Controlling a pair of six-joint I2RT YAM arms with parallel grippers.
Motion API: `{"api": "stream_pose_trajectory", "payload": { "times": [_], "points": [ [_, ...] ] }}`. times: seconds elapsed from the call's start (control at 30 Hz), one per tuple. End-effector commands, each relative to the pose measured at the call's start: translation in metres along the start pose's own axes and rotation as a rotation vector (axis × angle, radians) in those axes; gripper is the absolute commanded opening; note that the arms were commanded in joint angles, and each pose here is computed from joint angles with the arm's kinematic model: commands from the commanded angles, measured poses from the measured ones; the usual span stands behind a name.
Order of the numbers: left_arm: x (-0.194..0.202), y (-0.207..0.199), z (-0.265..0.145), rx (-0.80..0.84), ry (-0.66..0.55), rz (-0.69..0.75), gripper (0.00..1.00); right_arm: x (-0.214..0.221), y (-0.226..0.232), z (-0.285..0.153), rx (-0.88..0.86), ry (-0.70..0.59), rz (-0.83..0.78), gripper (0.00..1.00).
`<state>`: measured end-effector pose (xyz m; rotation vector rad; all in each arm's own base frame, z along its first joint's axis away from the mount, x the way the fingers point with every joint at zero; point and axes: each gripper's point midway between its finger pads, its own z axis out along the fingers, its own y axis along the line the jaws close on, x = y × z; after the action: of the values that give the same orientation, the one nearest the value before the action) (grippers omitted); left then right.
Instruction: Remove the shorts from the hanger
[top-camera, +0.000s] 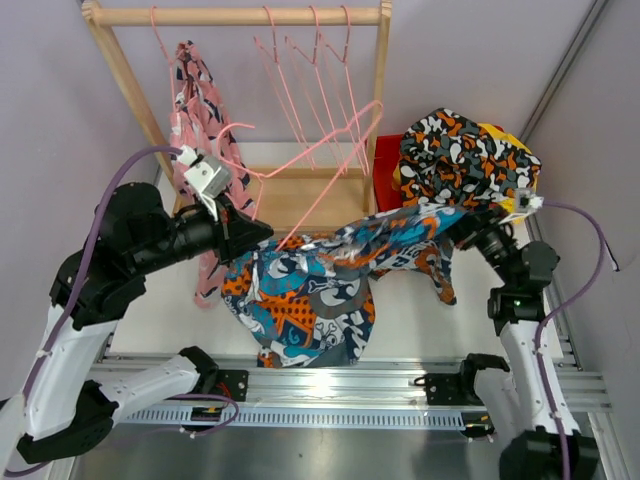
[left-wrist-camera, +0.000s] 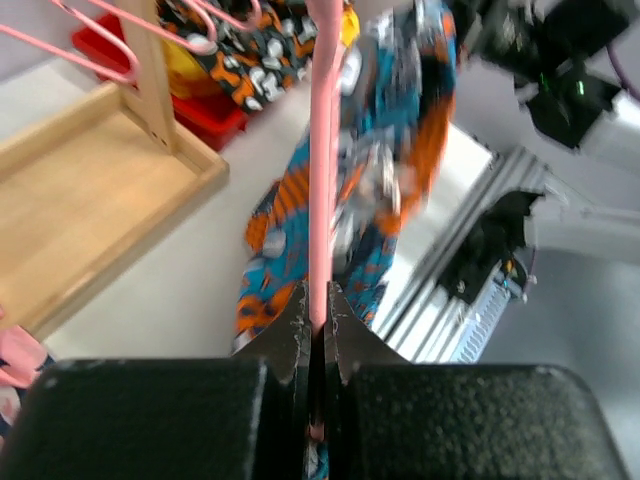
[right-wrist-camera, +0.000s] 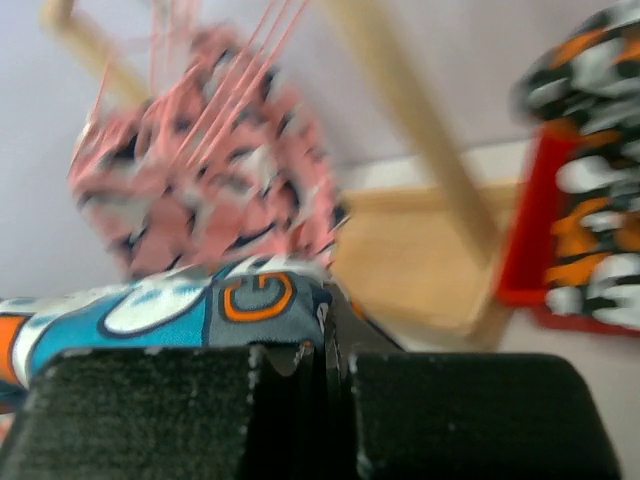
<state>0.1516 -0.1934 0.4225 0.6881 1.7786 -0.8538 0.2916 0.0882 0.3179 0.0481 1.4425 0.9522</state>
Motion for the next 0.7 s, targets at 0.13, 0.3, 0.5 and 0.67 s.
{"api": "stream_pose_trajectory", "payload": {
  "times": [0.13,0.3,0.5,0.67],
  "points": [
    [-0.076,-0.001,0.017,0.005,-0.317,-0.039,0.0,0.053,0.141,-0.002,-0.374,0.134,-0.093,0.0],
    [-0.084,-0.004,0.024,0.036,-0.353,-0.08,0.0,0.061,0.193,-0.001,-0.407,0.167,-0.2,0.0],
    [-0.07,0.017,-0.004,-0.115,-0.35,-0.04,0.0,-0.04,0.22,0.021,-0.327,-0.005,-0.37,0.0],
    [-0.059,0.024,-0.03,-0.193,-0.332,-0.023,0.0,-0.131,0.219,0.056,-0.173,-0.168,-0.476,0.0]
  ]
}}
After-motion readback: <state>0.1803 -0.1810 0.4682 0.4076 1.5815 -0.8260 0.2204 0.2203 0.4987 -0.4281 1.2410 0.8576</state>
